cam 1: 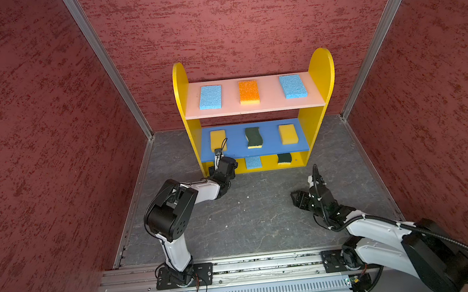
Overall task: Arrange cleaning sponges on a shelf
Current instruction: Place the cleaning sponge on the shelf, then move the cleaning sponge to the shelf.
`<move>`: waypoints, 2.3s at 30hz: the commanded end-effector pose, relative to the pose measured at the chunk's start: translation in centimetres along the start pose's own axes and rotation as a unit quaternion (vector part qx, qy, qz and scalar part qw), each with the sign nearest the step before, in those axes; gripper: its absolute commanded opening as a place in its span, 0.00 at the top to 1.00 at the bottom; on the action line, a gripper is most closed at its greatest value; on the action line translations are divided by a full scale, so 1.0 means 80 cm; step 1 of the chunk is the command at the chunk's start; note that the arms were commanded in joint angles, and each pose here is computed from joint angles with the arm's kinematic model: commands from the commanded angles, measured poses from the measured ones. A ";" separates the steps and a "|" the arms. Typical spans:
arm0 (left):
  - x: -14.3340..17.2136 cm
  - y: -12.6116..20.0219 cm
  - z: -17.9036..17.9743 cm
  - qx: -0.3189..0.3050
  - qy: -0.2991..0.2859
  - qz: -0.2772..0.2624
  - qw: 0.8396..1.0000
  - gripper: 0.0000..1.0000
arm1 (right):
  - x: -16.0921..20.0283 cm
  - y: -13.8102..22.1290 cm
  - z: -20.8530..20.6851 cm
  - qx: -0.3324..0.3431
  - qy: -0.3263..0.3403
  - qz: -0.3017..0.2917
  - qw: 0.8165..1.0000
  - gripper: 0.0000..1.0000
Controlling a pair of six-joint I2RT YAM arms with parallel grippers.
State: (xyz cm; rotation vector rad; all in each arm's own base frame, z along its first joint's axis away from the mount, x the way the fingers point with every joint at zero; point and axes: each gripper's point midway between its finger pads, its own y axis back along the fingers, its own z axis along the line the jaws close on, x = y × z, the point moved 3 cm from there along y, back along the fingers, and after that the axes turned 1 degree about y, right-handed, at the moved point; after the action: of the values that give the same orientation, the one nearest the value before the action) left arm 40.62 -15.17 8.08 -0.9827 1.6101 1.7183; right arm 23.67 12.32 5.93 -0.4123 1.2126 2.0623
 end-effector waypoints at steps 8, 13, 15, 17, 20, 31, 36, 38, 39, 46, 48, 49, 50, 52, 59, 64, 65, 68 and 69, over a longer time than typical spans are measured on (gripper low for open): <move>0.047 -0.005 0.019 -0.023 -0.029 0.057 0.998 0.24 | -0.003 0.001 0.001 -0.004 -0.004 -0.007 1.000 0.30; 0.046 0.000 0.019 -0.021 -0.027 0.057 0.998 0.23 | -0.004 0.002 0.001 -0.003 0.000 -0.006 1.000 0.31; 0.045 0.004 0.020 -0.020 -0.028 0.054 0.998 0.23 | -0.005 0.002 0.003 -0.005 0.002 -0.005 1.000 0.31; 0.042 0.011 0.021 -0.017 -0.026 0.050 0.998 0.23 | -0.005 0.002 0.004 -0.007 0.003 -0.004 1.000 0.32; 0.037 0.025 0.019 -0.008 -0.030 0.043 0.999 0.22 | -0.009 0.004 0.010 -0.017 0.002 -0.006 1.000 0.33; -0.009 0.127 0.031 0.025 -0.029 -0.015 0.999 0.21 | -0.023 0.022 0.034 -0.058 -0.013 -0.017 0.998 0.37; -0.004 0.158 0.057 0.027 -0.016 0.001 0.999 0.21 | -0.024 0.030 0.050 -0.090 -0.031 -0.017 0.995 0.41; -0.001 0.169 0.065 0.028 -0.010 0.019 0.999 0.21 | -0.026 0.034 0.060 -0.105 -0.036 -0.018 0.994 0.42; 0.000 0.175 0.071 0.023 -0.005 0.027 0.999 0.21 | -0.026 0.035 0.066 -0.113 -0.039 -0.019 0.993 0.43; 0.020 0.204 0.119 -0.018 0.047 0.057 0.997 0.22 | -0.022 0.042 0.116 -0.143 -0.025 -0.020 0.989 0.44; 0.029 0.207 0.132 -0.023 0.068 0.073 0.995 0.23 | -0.016 0.041 0.132 -0.164 -0.031 -0.014 0.986 0.44; 0.034 0.207 0.136 -0.022 0.076 0.084 0.993 0.23 | -0.012 0.039 0.138 -0.174 -0.038 -0.011 0.984 0.44; 0.039 0.207 0.140 -0.019 0.084 0.093 0.992 0.23 | -0.009 0.037 0.145 -0.187 -0.044 -0.007 0.981 0.44; 0.045 0.209 0.146 -0.025 0.094 0.104 0.990 0.23 | -0.001 0.032 0.155 -0.197 -0.048 0.000 0.979 0.44; 0.060 0.208 0.146 -0.023 0.095 0.133 0.986 0.23 | 0.019 0.019 0.203 -0.215 -0.033 0.021 0.976 0.44; 0.067 0.206 0.148 -0.026 0.103 0.143 0.984 0.22 | 0.031 0.004 0.223 -0.223 -0.039 0.035 0.973 0.44; 0.068 0.206 0.150 -0.026 0.108 0.145 0.983 0.22 | 0.033 0.001 0.228 -0.227 -0.043 0.038 0.972 0.44; 0.069 0.206 0.152 -0.023 0.125 0.152 0.980 0.23 | 0.041 -0.012 0.239 -0.245 -0.059 0.048 0.967 0.44; 0.070 0.205 0.152 -0.021 0.128 0.155 0.979 0.23 | 0.044 -0.017 0.241 -0.248 -0.063 0.053 0.965 0.44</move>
State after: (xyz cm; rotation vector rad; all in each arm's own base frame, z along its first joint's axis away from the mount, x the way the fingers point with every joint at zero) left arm 22.90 -5.28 13.19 -1.0449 1.9363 1.8948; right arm 22.87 29.01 11.52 -0.4642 0.7841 2.4227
